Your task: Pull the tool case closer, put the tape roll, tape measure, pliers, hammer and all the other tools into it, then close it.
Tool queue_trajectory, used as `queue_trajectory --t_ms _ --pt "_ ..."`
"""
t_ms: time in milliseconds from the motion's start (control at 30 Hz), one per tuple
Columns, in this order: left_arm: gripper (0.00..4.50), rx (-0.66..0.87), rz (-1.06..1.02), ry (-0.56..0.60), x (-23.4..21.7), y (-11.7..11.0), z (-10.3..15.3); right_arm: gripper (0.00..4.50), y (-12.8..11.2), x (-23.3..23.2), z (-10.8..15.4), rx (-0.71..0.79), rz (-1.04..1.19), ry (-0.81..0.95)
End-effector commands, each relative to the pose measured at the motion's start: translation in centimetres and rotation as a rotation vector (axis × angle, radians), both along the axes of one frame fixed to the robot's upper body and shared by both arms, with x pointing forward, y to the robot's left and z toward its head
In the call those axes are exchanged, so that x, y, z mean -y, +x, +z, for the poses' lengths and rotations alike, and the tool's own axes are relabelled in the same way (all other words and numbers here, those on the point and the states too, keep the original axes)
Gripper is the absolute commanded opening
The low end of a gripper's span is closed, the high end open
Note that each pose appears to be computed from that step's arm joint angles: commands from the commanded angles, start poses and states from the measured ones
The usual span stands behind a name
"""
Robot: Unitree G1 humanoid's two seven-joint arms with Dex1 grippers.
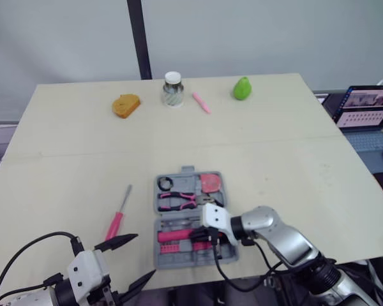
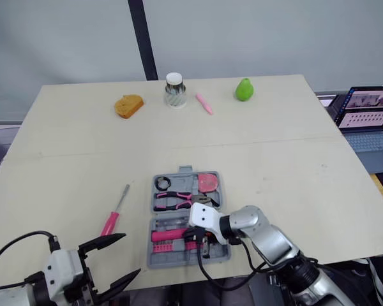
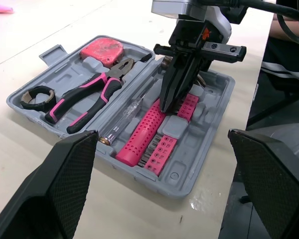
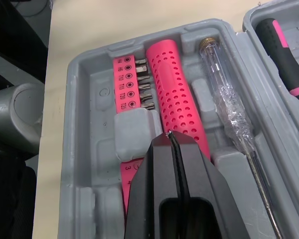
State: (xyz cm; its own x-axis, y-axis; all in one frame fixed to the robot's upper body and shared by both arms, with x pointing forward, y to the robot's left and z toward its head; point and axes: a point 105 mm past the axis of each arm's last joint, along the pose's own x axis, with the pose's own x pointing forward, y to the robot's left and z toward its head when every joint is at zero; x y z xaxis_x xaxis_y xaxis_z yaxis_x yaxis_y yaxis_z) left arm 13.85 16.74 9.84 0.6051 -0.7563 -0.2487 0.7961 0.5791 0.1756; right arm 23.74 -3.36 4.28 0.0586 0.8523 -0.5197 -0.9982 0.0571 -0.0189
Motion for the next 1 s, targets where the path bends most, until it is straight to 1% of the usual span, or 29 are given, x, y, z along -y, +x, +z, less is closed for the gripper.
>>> queue_trajectory --t_ms 33,100,200,367,533,700,1000 --pt "4.50 0.030 -0.023 0.004 0.5 0.0 0.7 0.02 -0.6 0.5 -1.0 -0.072 -0.016 -0.012" --pt "4.50 0.030 -0.025 0.003 0.5 0.0 0.7 0.02 -0.7 0.3 -0.1 -0.078 -0.004 0.025" --pt "4.50 0.032 -0.024 0.004 0.4 0.2 0.7 0.02 0.3 0.4 1.2 -0.056 -0.026 0.061" --pt "4.50 0.035 -0.027 0.003 0.5 0.4 0.6 0.02 0.8 0.6 1.7 -0.049 -0.031 0.075" --pt "4.50 0.037 -0.028 0.003 0.5 0.5 0.6 0.02 0.4 0.5 2.1 -0.059 -0.003 0.100" --pt "4.50 0.037 -0.028 0.004 0.4 0.5 0.6 0.02 1.2 0.7 1.5 -0.035 -0.042 0.069" --pt "4.50 0.037 -0.029 0.004 0.5 0.4 0.5 0.02 0.8 1.0 0.4 -0.045 -0.033 0.030"
